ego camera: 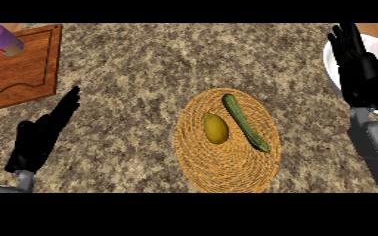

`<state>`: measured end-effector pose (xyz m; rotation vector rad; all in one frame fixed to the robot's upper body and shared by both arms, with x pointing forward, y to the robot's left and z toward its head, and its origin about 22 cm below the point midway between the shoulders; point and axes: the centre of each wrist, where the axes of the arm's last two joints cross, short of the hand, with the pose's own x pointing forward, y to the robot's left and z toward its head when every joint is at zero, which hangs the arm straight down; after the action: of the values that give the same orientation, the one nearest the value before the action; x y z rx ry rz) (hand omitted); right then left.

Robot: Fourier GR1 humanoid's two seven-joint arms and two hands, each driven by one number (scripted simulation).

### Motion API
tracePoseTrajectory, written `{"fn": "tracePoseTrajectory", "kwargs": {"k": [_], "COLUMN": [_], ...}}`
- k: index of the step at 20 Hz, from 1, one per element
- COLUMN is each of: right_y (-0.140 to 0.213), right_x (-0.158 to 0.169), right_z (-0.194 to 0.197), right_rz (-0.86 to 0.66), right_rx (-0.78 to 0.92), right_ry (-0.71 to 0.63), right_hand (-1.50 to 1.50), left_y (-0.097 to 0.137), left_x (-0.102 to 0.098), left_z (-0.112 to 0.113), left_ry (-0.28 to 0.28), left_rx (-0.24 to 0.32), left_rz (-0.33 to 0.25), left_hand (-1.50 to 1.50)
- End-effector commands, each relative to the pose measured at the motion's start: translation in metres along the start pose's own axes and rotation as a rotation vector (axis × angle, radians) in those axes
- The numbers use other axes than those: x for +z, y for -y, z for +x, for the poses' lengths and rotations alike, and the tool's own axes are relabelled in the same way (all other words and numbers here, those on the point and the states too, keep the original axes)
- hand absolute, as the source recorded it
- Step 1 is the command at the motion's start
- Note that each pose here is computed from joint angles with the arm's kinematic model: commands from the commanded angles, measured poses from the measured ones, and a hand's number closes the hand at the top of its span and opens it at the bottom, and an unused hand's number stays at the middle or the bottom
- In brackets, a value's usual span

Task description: Pick the lemon from the placemat and place it in the bowl

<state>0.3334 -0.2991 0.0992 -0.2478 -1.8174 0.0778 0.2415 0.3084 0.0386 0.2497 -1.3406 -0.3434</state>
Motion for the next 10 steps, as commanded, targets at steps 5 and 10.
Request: {"fn": "tracePoseTrajectory", "kwargs": {"k": [5,10], "right_y": [-0.118,-0.154], "right_x": [0.059,0.108], "right_z": [-0.016,-0.036], "right_rz": [0.679,0.252], "right_rx": [0.074,0.073], "right_ry": [-0.104,0.054], "right_hand": [1.50,-1.50], "left_y": [0.045,0.059], "left_x": [-0.022,-0.024], "left_z": [0.038,0.032], "left_ry": [0.215,0.227], "left_rx": [0.174,0.260], "left_rz": [0.044,0.062], "left_hand": [0.00,0.00]}}
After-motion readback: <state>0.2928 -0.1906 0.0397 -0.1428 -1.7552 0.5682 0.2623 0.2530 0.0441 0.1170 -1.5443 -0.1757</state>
